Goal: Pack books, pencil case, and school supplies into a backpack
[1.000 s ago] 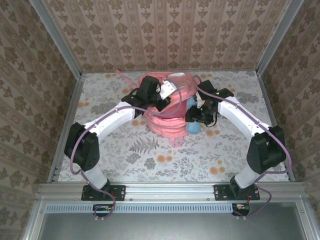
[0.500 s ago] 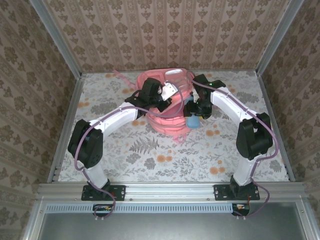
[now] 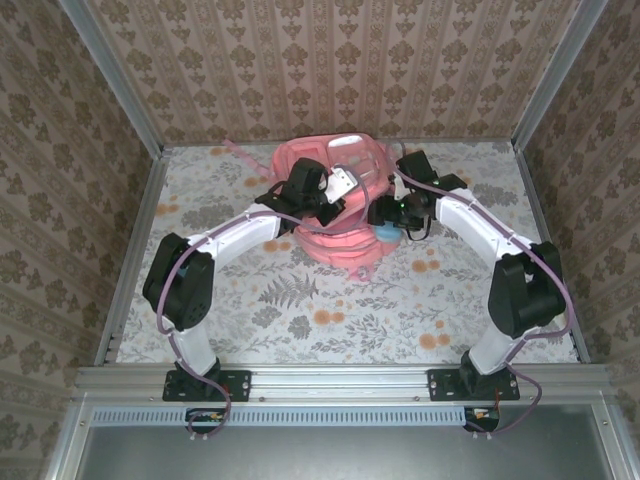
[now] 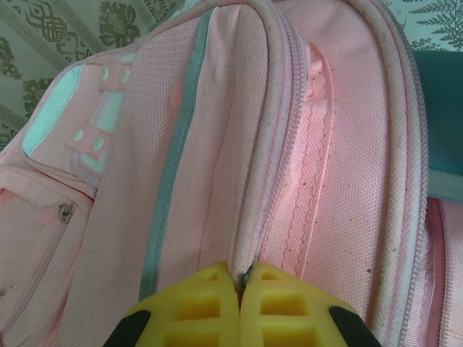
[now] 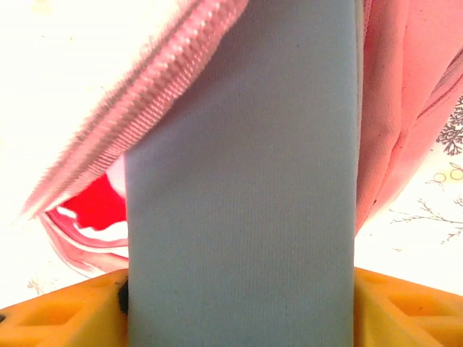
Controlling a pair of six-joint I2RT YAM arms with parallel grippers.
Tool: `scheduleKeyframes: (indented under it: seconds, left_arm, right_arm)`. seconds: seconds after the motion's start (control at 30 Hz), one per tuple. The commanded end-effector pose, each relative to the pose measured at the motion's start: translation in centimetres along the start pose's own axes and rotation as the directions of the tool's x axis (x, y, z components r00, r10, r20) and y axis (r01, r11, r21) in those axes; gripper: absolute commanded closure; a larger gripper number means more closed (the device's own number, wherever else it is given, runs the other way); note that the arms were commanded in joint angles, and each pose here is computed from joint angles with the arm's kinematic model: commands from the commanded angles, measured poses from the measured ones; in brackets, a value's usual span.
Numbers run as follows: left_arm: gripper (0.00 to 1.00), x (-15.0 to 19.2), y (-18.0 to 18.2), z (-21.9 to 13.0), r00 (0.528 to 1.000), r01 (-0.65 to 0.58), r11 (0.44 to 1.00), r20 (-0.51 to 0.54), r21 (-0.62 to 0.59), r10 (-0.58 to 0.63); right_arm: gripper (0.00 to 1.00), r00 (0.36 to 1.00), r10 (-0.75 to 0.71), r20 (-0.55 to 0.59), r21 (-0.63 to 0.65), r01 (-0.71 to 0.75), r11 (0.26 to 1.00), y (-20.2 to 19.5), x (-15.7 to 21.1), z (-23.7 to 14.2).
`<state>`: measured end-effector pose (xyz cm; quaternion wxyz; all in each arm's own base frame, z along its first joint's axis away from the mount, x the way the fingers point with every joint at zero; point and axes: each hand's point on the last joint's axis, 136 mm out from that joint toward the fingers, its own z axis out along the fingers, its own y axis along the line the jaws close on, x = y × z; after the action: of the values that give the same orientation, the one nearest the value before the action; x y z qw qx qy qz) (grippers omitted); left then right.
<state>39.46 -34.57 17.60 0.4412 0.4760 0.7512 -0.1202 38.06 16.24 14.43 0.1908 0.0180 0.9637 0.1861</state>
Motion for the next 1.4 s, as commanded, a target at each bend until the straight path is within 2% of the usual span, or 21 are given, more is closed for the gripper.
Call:
scheduleKeyframes:
  seconds: [0.0, 0.2, 0.37, 0.5, 0.57, 0.7, 0.9, 1.0, 1.23, 1.37]
  left_arm:
    - [1.00, -2.1, 1.4, -0.8, 0.998, 0.020, 0.999, 0.053, -0.030, -0.018]
    - [1.00, -3.1, 0.5, -2.3, 0.996, 0.008, 1.000, 0.092, 0.020, -0.010]
    - [1.00, -4.2, 0.2, -3.6, 0.991, 0.006, 0.999, 0.135, 0.037, -0.011]
    - [1.00, -4.8, 0.3, -4.4, 0.988, 0.013, 0.999, 0.155, 0.036, -0.019]
    - [1.00, -4.8, 0.5, -4.5, 0.987, 0.025, 0.999, 0.155, 0.033, -0.030]
    - [1.00, -4.8, 0.5, -4.5, 0.987, 0.038, 0.999, 0.156, 0.038, -0.043]
    - [1.00, -4.7, 0.4, -4.6, 0.986, 0.048, 0.998, 0.155, 0.040, -0.054]
    - [1.00, -4.7, 0.4, -4.6, 0.986, 0.057, 0.997, 0.157, 0.044, -0.063]
    - [1.00, -5.1, 0.2, -4.7, 0.983, 0.067, 0.996, 0.166, 0.057, -0.075]
    - [1.00, -5.3, -0.1, -5.3, 0.983, 0.063, 0.995, 0.171, 0.072, -0.075]
  right_arm:
    - [0.39, 0.995, 0.011, 0.095, -0.039, -0.007, 0.999, 0.7, -1.7, -0.8]
    - [0.43, 0.983, 0.017, 0.185, 0.006, -0.018, 1.000, -0.2, -3.4, -0.8]
    - [0.44, 0.958, 0.069, 0.280, -0.047, -0.058, 0.997, 0.0, -6.1, -1.2]
    - [0.38, 0.954, 0.084, 0.287, -0.084, -0.062, 0.995, 0.4, -7.5, -0.9]
    - [0.30, 0.956, 0.078, 0.283, -0.079, -0.058, 0.995, 0.3, -7.5, -0.9]
    - [0.17, 0.956, 0.092, 0.279, -0.056, -0.080, 0.995, -0.6, -5.7, -2.5]
    - [0.12, 0.952, 0.166, 0.256, -0.092, -0.147, 0.985, -1.5, -0.2, -5.3]
    - [0.20, 0.951, 0.222, 0.215, -0.144, -0.194, 0.970, -1.2, 2.3, -5.4]
    - [0.55, 0.942, 0.282, 0.183, -0.226, -0.239, 0.944, 1.5, 4.2, -4.0]
    - [0.62, 0.941, 0.288, 0.178, -0.209, -0.250, 0.946, 1.4, 3.5, -2.1]
